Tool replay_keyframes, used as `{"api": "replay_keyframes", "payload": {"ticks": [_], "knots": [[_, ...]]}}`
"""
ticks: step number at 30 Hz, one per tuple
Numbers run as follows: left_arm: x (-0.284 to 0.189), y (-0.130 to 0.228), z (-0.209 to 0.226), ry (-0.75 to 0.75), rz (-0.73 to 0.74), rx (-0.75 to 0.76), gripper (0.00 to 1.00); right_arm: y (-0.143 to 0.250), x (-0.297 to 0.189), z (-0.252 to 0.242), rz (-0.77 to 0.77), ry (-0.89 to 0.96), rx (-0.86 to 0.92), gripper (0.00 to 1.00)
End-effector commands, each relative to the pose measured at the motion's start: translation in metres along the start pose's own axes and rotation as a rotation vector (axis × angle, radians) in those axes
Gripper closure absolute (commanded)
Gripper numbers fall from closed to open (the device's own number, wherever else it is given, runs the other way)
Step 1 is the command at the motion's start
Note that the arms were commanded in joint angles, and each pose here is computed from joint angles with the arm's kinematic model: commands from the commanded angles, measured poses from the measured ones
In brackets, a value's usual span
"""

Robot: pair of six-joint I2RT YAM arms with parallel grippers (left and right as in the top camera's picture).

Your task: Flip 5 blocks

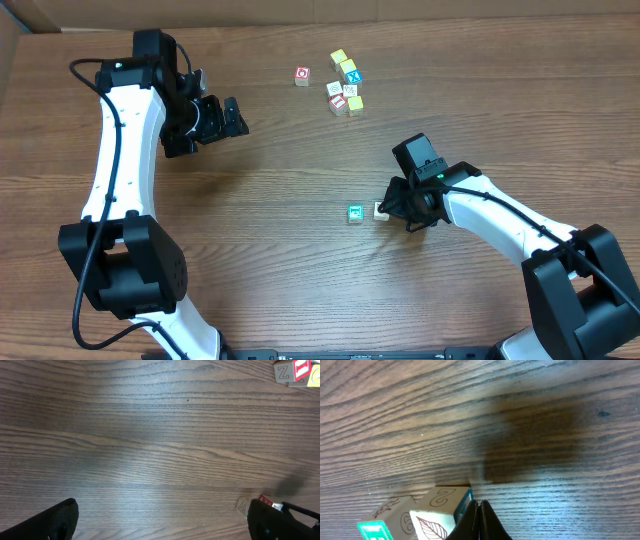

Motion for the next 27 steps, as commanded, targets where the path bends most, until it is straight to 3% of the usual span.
{"api": "replay_keyframes", "payload": {"ticks": [1,19,27], "knots": [[-0.007,-0.005,-0.002,0.003,-0.026,-0.003,0.0,0.003,0.001,0.001,0.02,-0.016,0.005,0.96],[-0.007,-0.005,-0.002,0.003,-0.026,-0.003,0.0,0.027,0.004,0.027,0.057,-0.085,-0.09,0.9],[-0.007,-0.005,-0.002,0.003,-0.026,-0.003,0.0,0.008,-0.011,0.034,0.01,-0.081,-0.179,0.87]]}}
Point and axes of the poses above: each gripper's point midway between its finger pads, its own x axis out along the fingers, its own z axis along the line the jaws close on, y = z × x, the point moved 6 cm from there along -x, back along the fingers, and after that the axes turned 6 degrees about x, right-handed, at the moved point
